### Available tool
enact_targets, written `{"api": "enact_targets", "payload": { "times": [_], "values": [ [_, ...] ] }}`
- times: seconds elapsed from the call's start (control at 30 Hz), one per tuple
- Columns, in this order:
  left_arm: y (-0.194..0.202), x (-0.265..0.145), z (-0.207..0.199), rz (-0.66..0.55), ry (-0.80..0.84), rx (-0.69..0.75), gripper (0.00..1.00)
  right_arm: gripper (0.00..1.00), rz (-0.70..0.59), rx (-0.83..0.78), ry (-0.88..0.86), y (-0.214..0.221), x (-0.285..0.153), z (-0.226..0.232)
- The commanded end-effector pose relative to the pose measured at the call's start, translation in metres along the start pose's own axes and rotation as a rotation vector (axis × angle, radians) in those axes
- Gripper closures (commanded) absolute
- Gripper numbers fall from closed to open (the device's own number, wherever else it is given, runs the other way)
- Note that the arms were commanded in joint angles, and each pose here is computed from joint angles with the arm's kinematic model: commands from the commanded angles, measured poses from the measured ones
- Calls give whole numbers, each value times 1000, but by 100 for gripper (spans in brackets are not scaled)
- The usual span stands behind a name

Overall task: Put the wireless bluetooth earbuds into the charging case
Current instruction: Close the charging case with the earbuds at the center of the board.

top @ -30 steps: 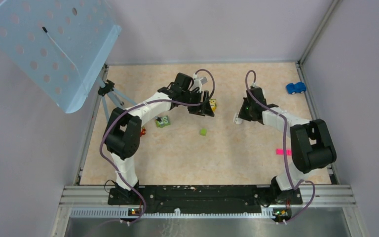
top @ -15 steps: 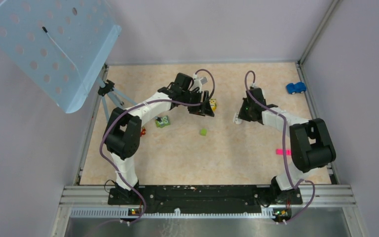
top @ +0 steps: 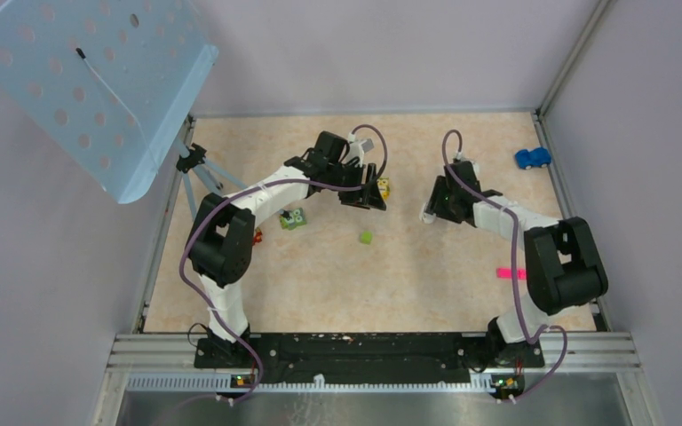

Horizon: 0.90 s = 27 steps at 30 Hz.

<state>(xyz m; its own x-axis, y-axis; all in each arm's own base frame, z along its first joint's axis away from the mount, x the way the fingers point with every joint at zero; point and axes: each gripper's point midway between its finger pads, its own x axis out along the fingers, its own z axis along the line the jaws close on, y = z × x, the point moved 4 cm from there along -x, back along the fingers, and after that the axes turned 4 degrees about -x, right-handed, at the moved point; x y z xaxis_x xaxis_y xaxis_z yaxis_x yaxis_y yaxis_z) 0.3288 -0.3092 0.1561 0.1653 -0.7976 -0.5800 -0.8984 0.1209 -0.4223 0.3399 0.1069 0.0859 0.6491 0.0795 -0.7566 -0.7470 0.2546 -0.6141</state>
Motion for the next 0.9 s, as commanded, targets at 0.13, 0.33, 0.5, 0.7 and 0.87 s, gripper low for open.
{"api": "enact_targets", "payload": {
  "times": [0.13,0.33,0.5,0.7,0.87],
  "values": [
    [-6,-14,-19,-42,38,45,35,51,18,46,-2,1,14,2],
    [-5,-14,-19,-38,39,44,35,62,35,119,-42,5,20,-4],
    [-4,-14,-18,-37,37,43,35,64,55,181,-103,9,23,-10],
    [-3,-13,-18,-34,40,39,35,75,46,219,-154,13,23,-12],
    [-5,-18,-24,-41,56,47,34,88,-28,224,-270,1,2,-2]
  ]
}}
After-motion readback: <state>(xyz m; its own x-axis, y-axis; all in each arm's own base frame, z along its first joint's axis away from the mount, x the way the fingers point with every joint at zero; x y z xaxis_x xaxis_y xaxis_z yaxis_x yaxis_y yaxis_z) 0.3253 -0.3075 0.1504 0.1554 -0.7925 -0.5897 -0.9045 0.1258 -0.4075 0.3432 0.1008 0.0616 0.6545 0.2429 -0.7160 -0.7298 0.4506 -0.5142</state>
